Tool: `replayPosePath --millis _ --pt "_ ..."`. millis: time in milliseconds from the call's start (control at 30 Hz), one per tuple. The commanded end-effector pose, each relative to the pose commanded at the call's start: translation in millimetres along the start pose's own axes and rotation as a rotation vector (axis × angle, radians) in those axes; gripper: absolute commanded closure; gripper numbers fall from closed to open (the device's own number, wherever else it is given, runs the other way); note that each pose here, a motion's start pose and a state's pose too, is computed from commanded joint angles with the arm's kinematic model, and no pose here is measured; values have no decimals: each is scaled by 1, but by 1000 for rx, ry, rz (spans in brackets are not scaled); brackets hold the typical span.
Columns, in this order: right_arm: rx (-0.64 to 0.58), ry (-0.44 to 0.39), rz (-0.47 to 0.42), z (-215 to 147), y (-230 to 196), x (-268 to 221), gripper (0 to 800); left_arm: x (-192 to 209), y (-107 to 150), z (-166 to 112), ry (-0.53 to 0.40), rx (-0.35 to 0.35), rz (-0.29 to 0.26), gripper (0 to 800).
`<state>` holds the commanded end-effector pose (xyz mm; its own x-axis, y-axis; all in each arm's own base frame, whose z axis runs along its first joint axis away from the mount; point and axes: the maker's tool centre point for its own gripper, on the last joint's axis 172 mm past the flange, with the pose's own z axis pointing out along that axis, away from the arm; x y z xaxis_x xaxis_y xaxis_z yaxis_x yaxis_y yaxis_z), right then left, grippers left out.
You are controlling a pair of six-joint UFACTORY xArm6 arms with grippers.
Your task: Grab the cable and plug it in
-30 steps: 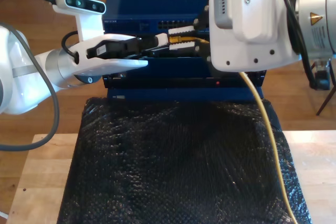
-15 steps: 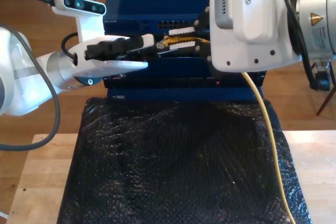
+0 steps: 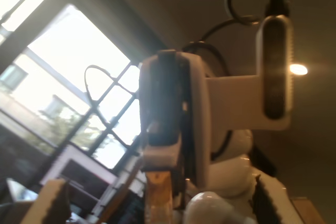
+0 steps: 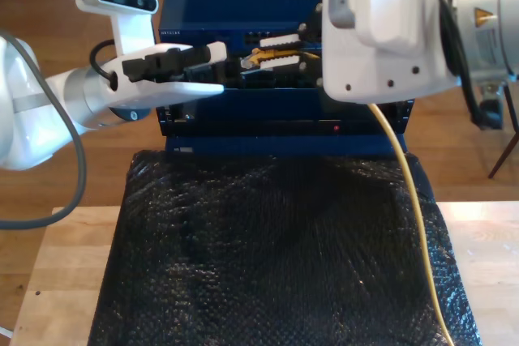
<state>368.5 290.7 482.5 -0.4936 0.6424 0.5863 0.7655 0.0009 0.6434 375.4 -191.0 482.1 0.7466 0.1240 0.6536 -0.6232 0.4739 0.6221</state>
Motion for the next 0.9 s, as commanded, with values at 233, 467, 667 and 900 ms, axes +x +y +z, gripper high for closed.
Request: replayPosePath --millis 233,467,667,900 --pt "-72 -93 140 -19 30 -56 800 12 -16 -22 -65 151 39 2" --pt "-84 -177 179 -26 38 -102 800 6 -31 -62 -164 339 45 2" --pt "0 -284 252 -14 18 -148 800 -4 -37 -88 -266 476 46 2" --pt "98 -409 288 -4 -12 -190 800 -19 -33 -118 -372 598 33 2"
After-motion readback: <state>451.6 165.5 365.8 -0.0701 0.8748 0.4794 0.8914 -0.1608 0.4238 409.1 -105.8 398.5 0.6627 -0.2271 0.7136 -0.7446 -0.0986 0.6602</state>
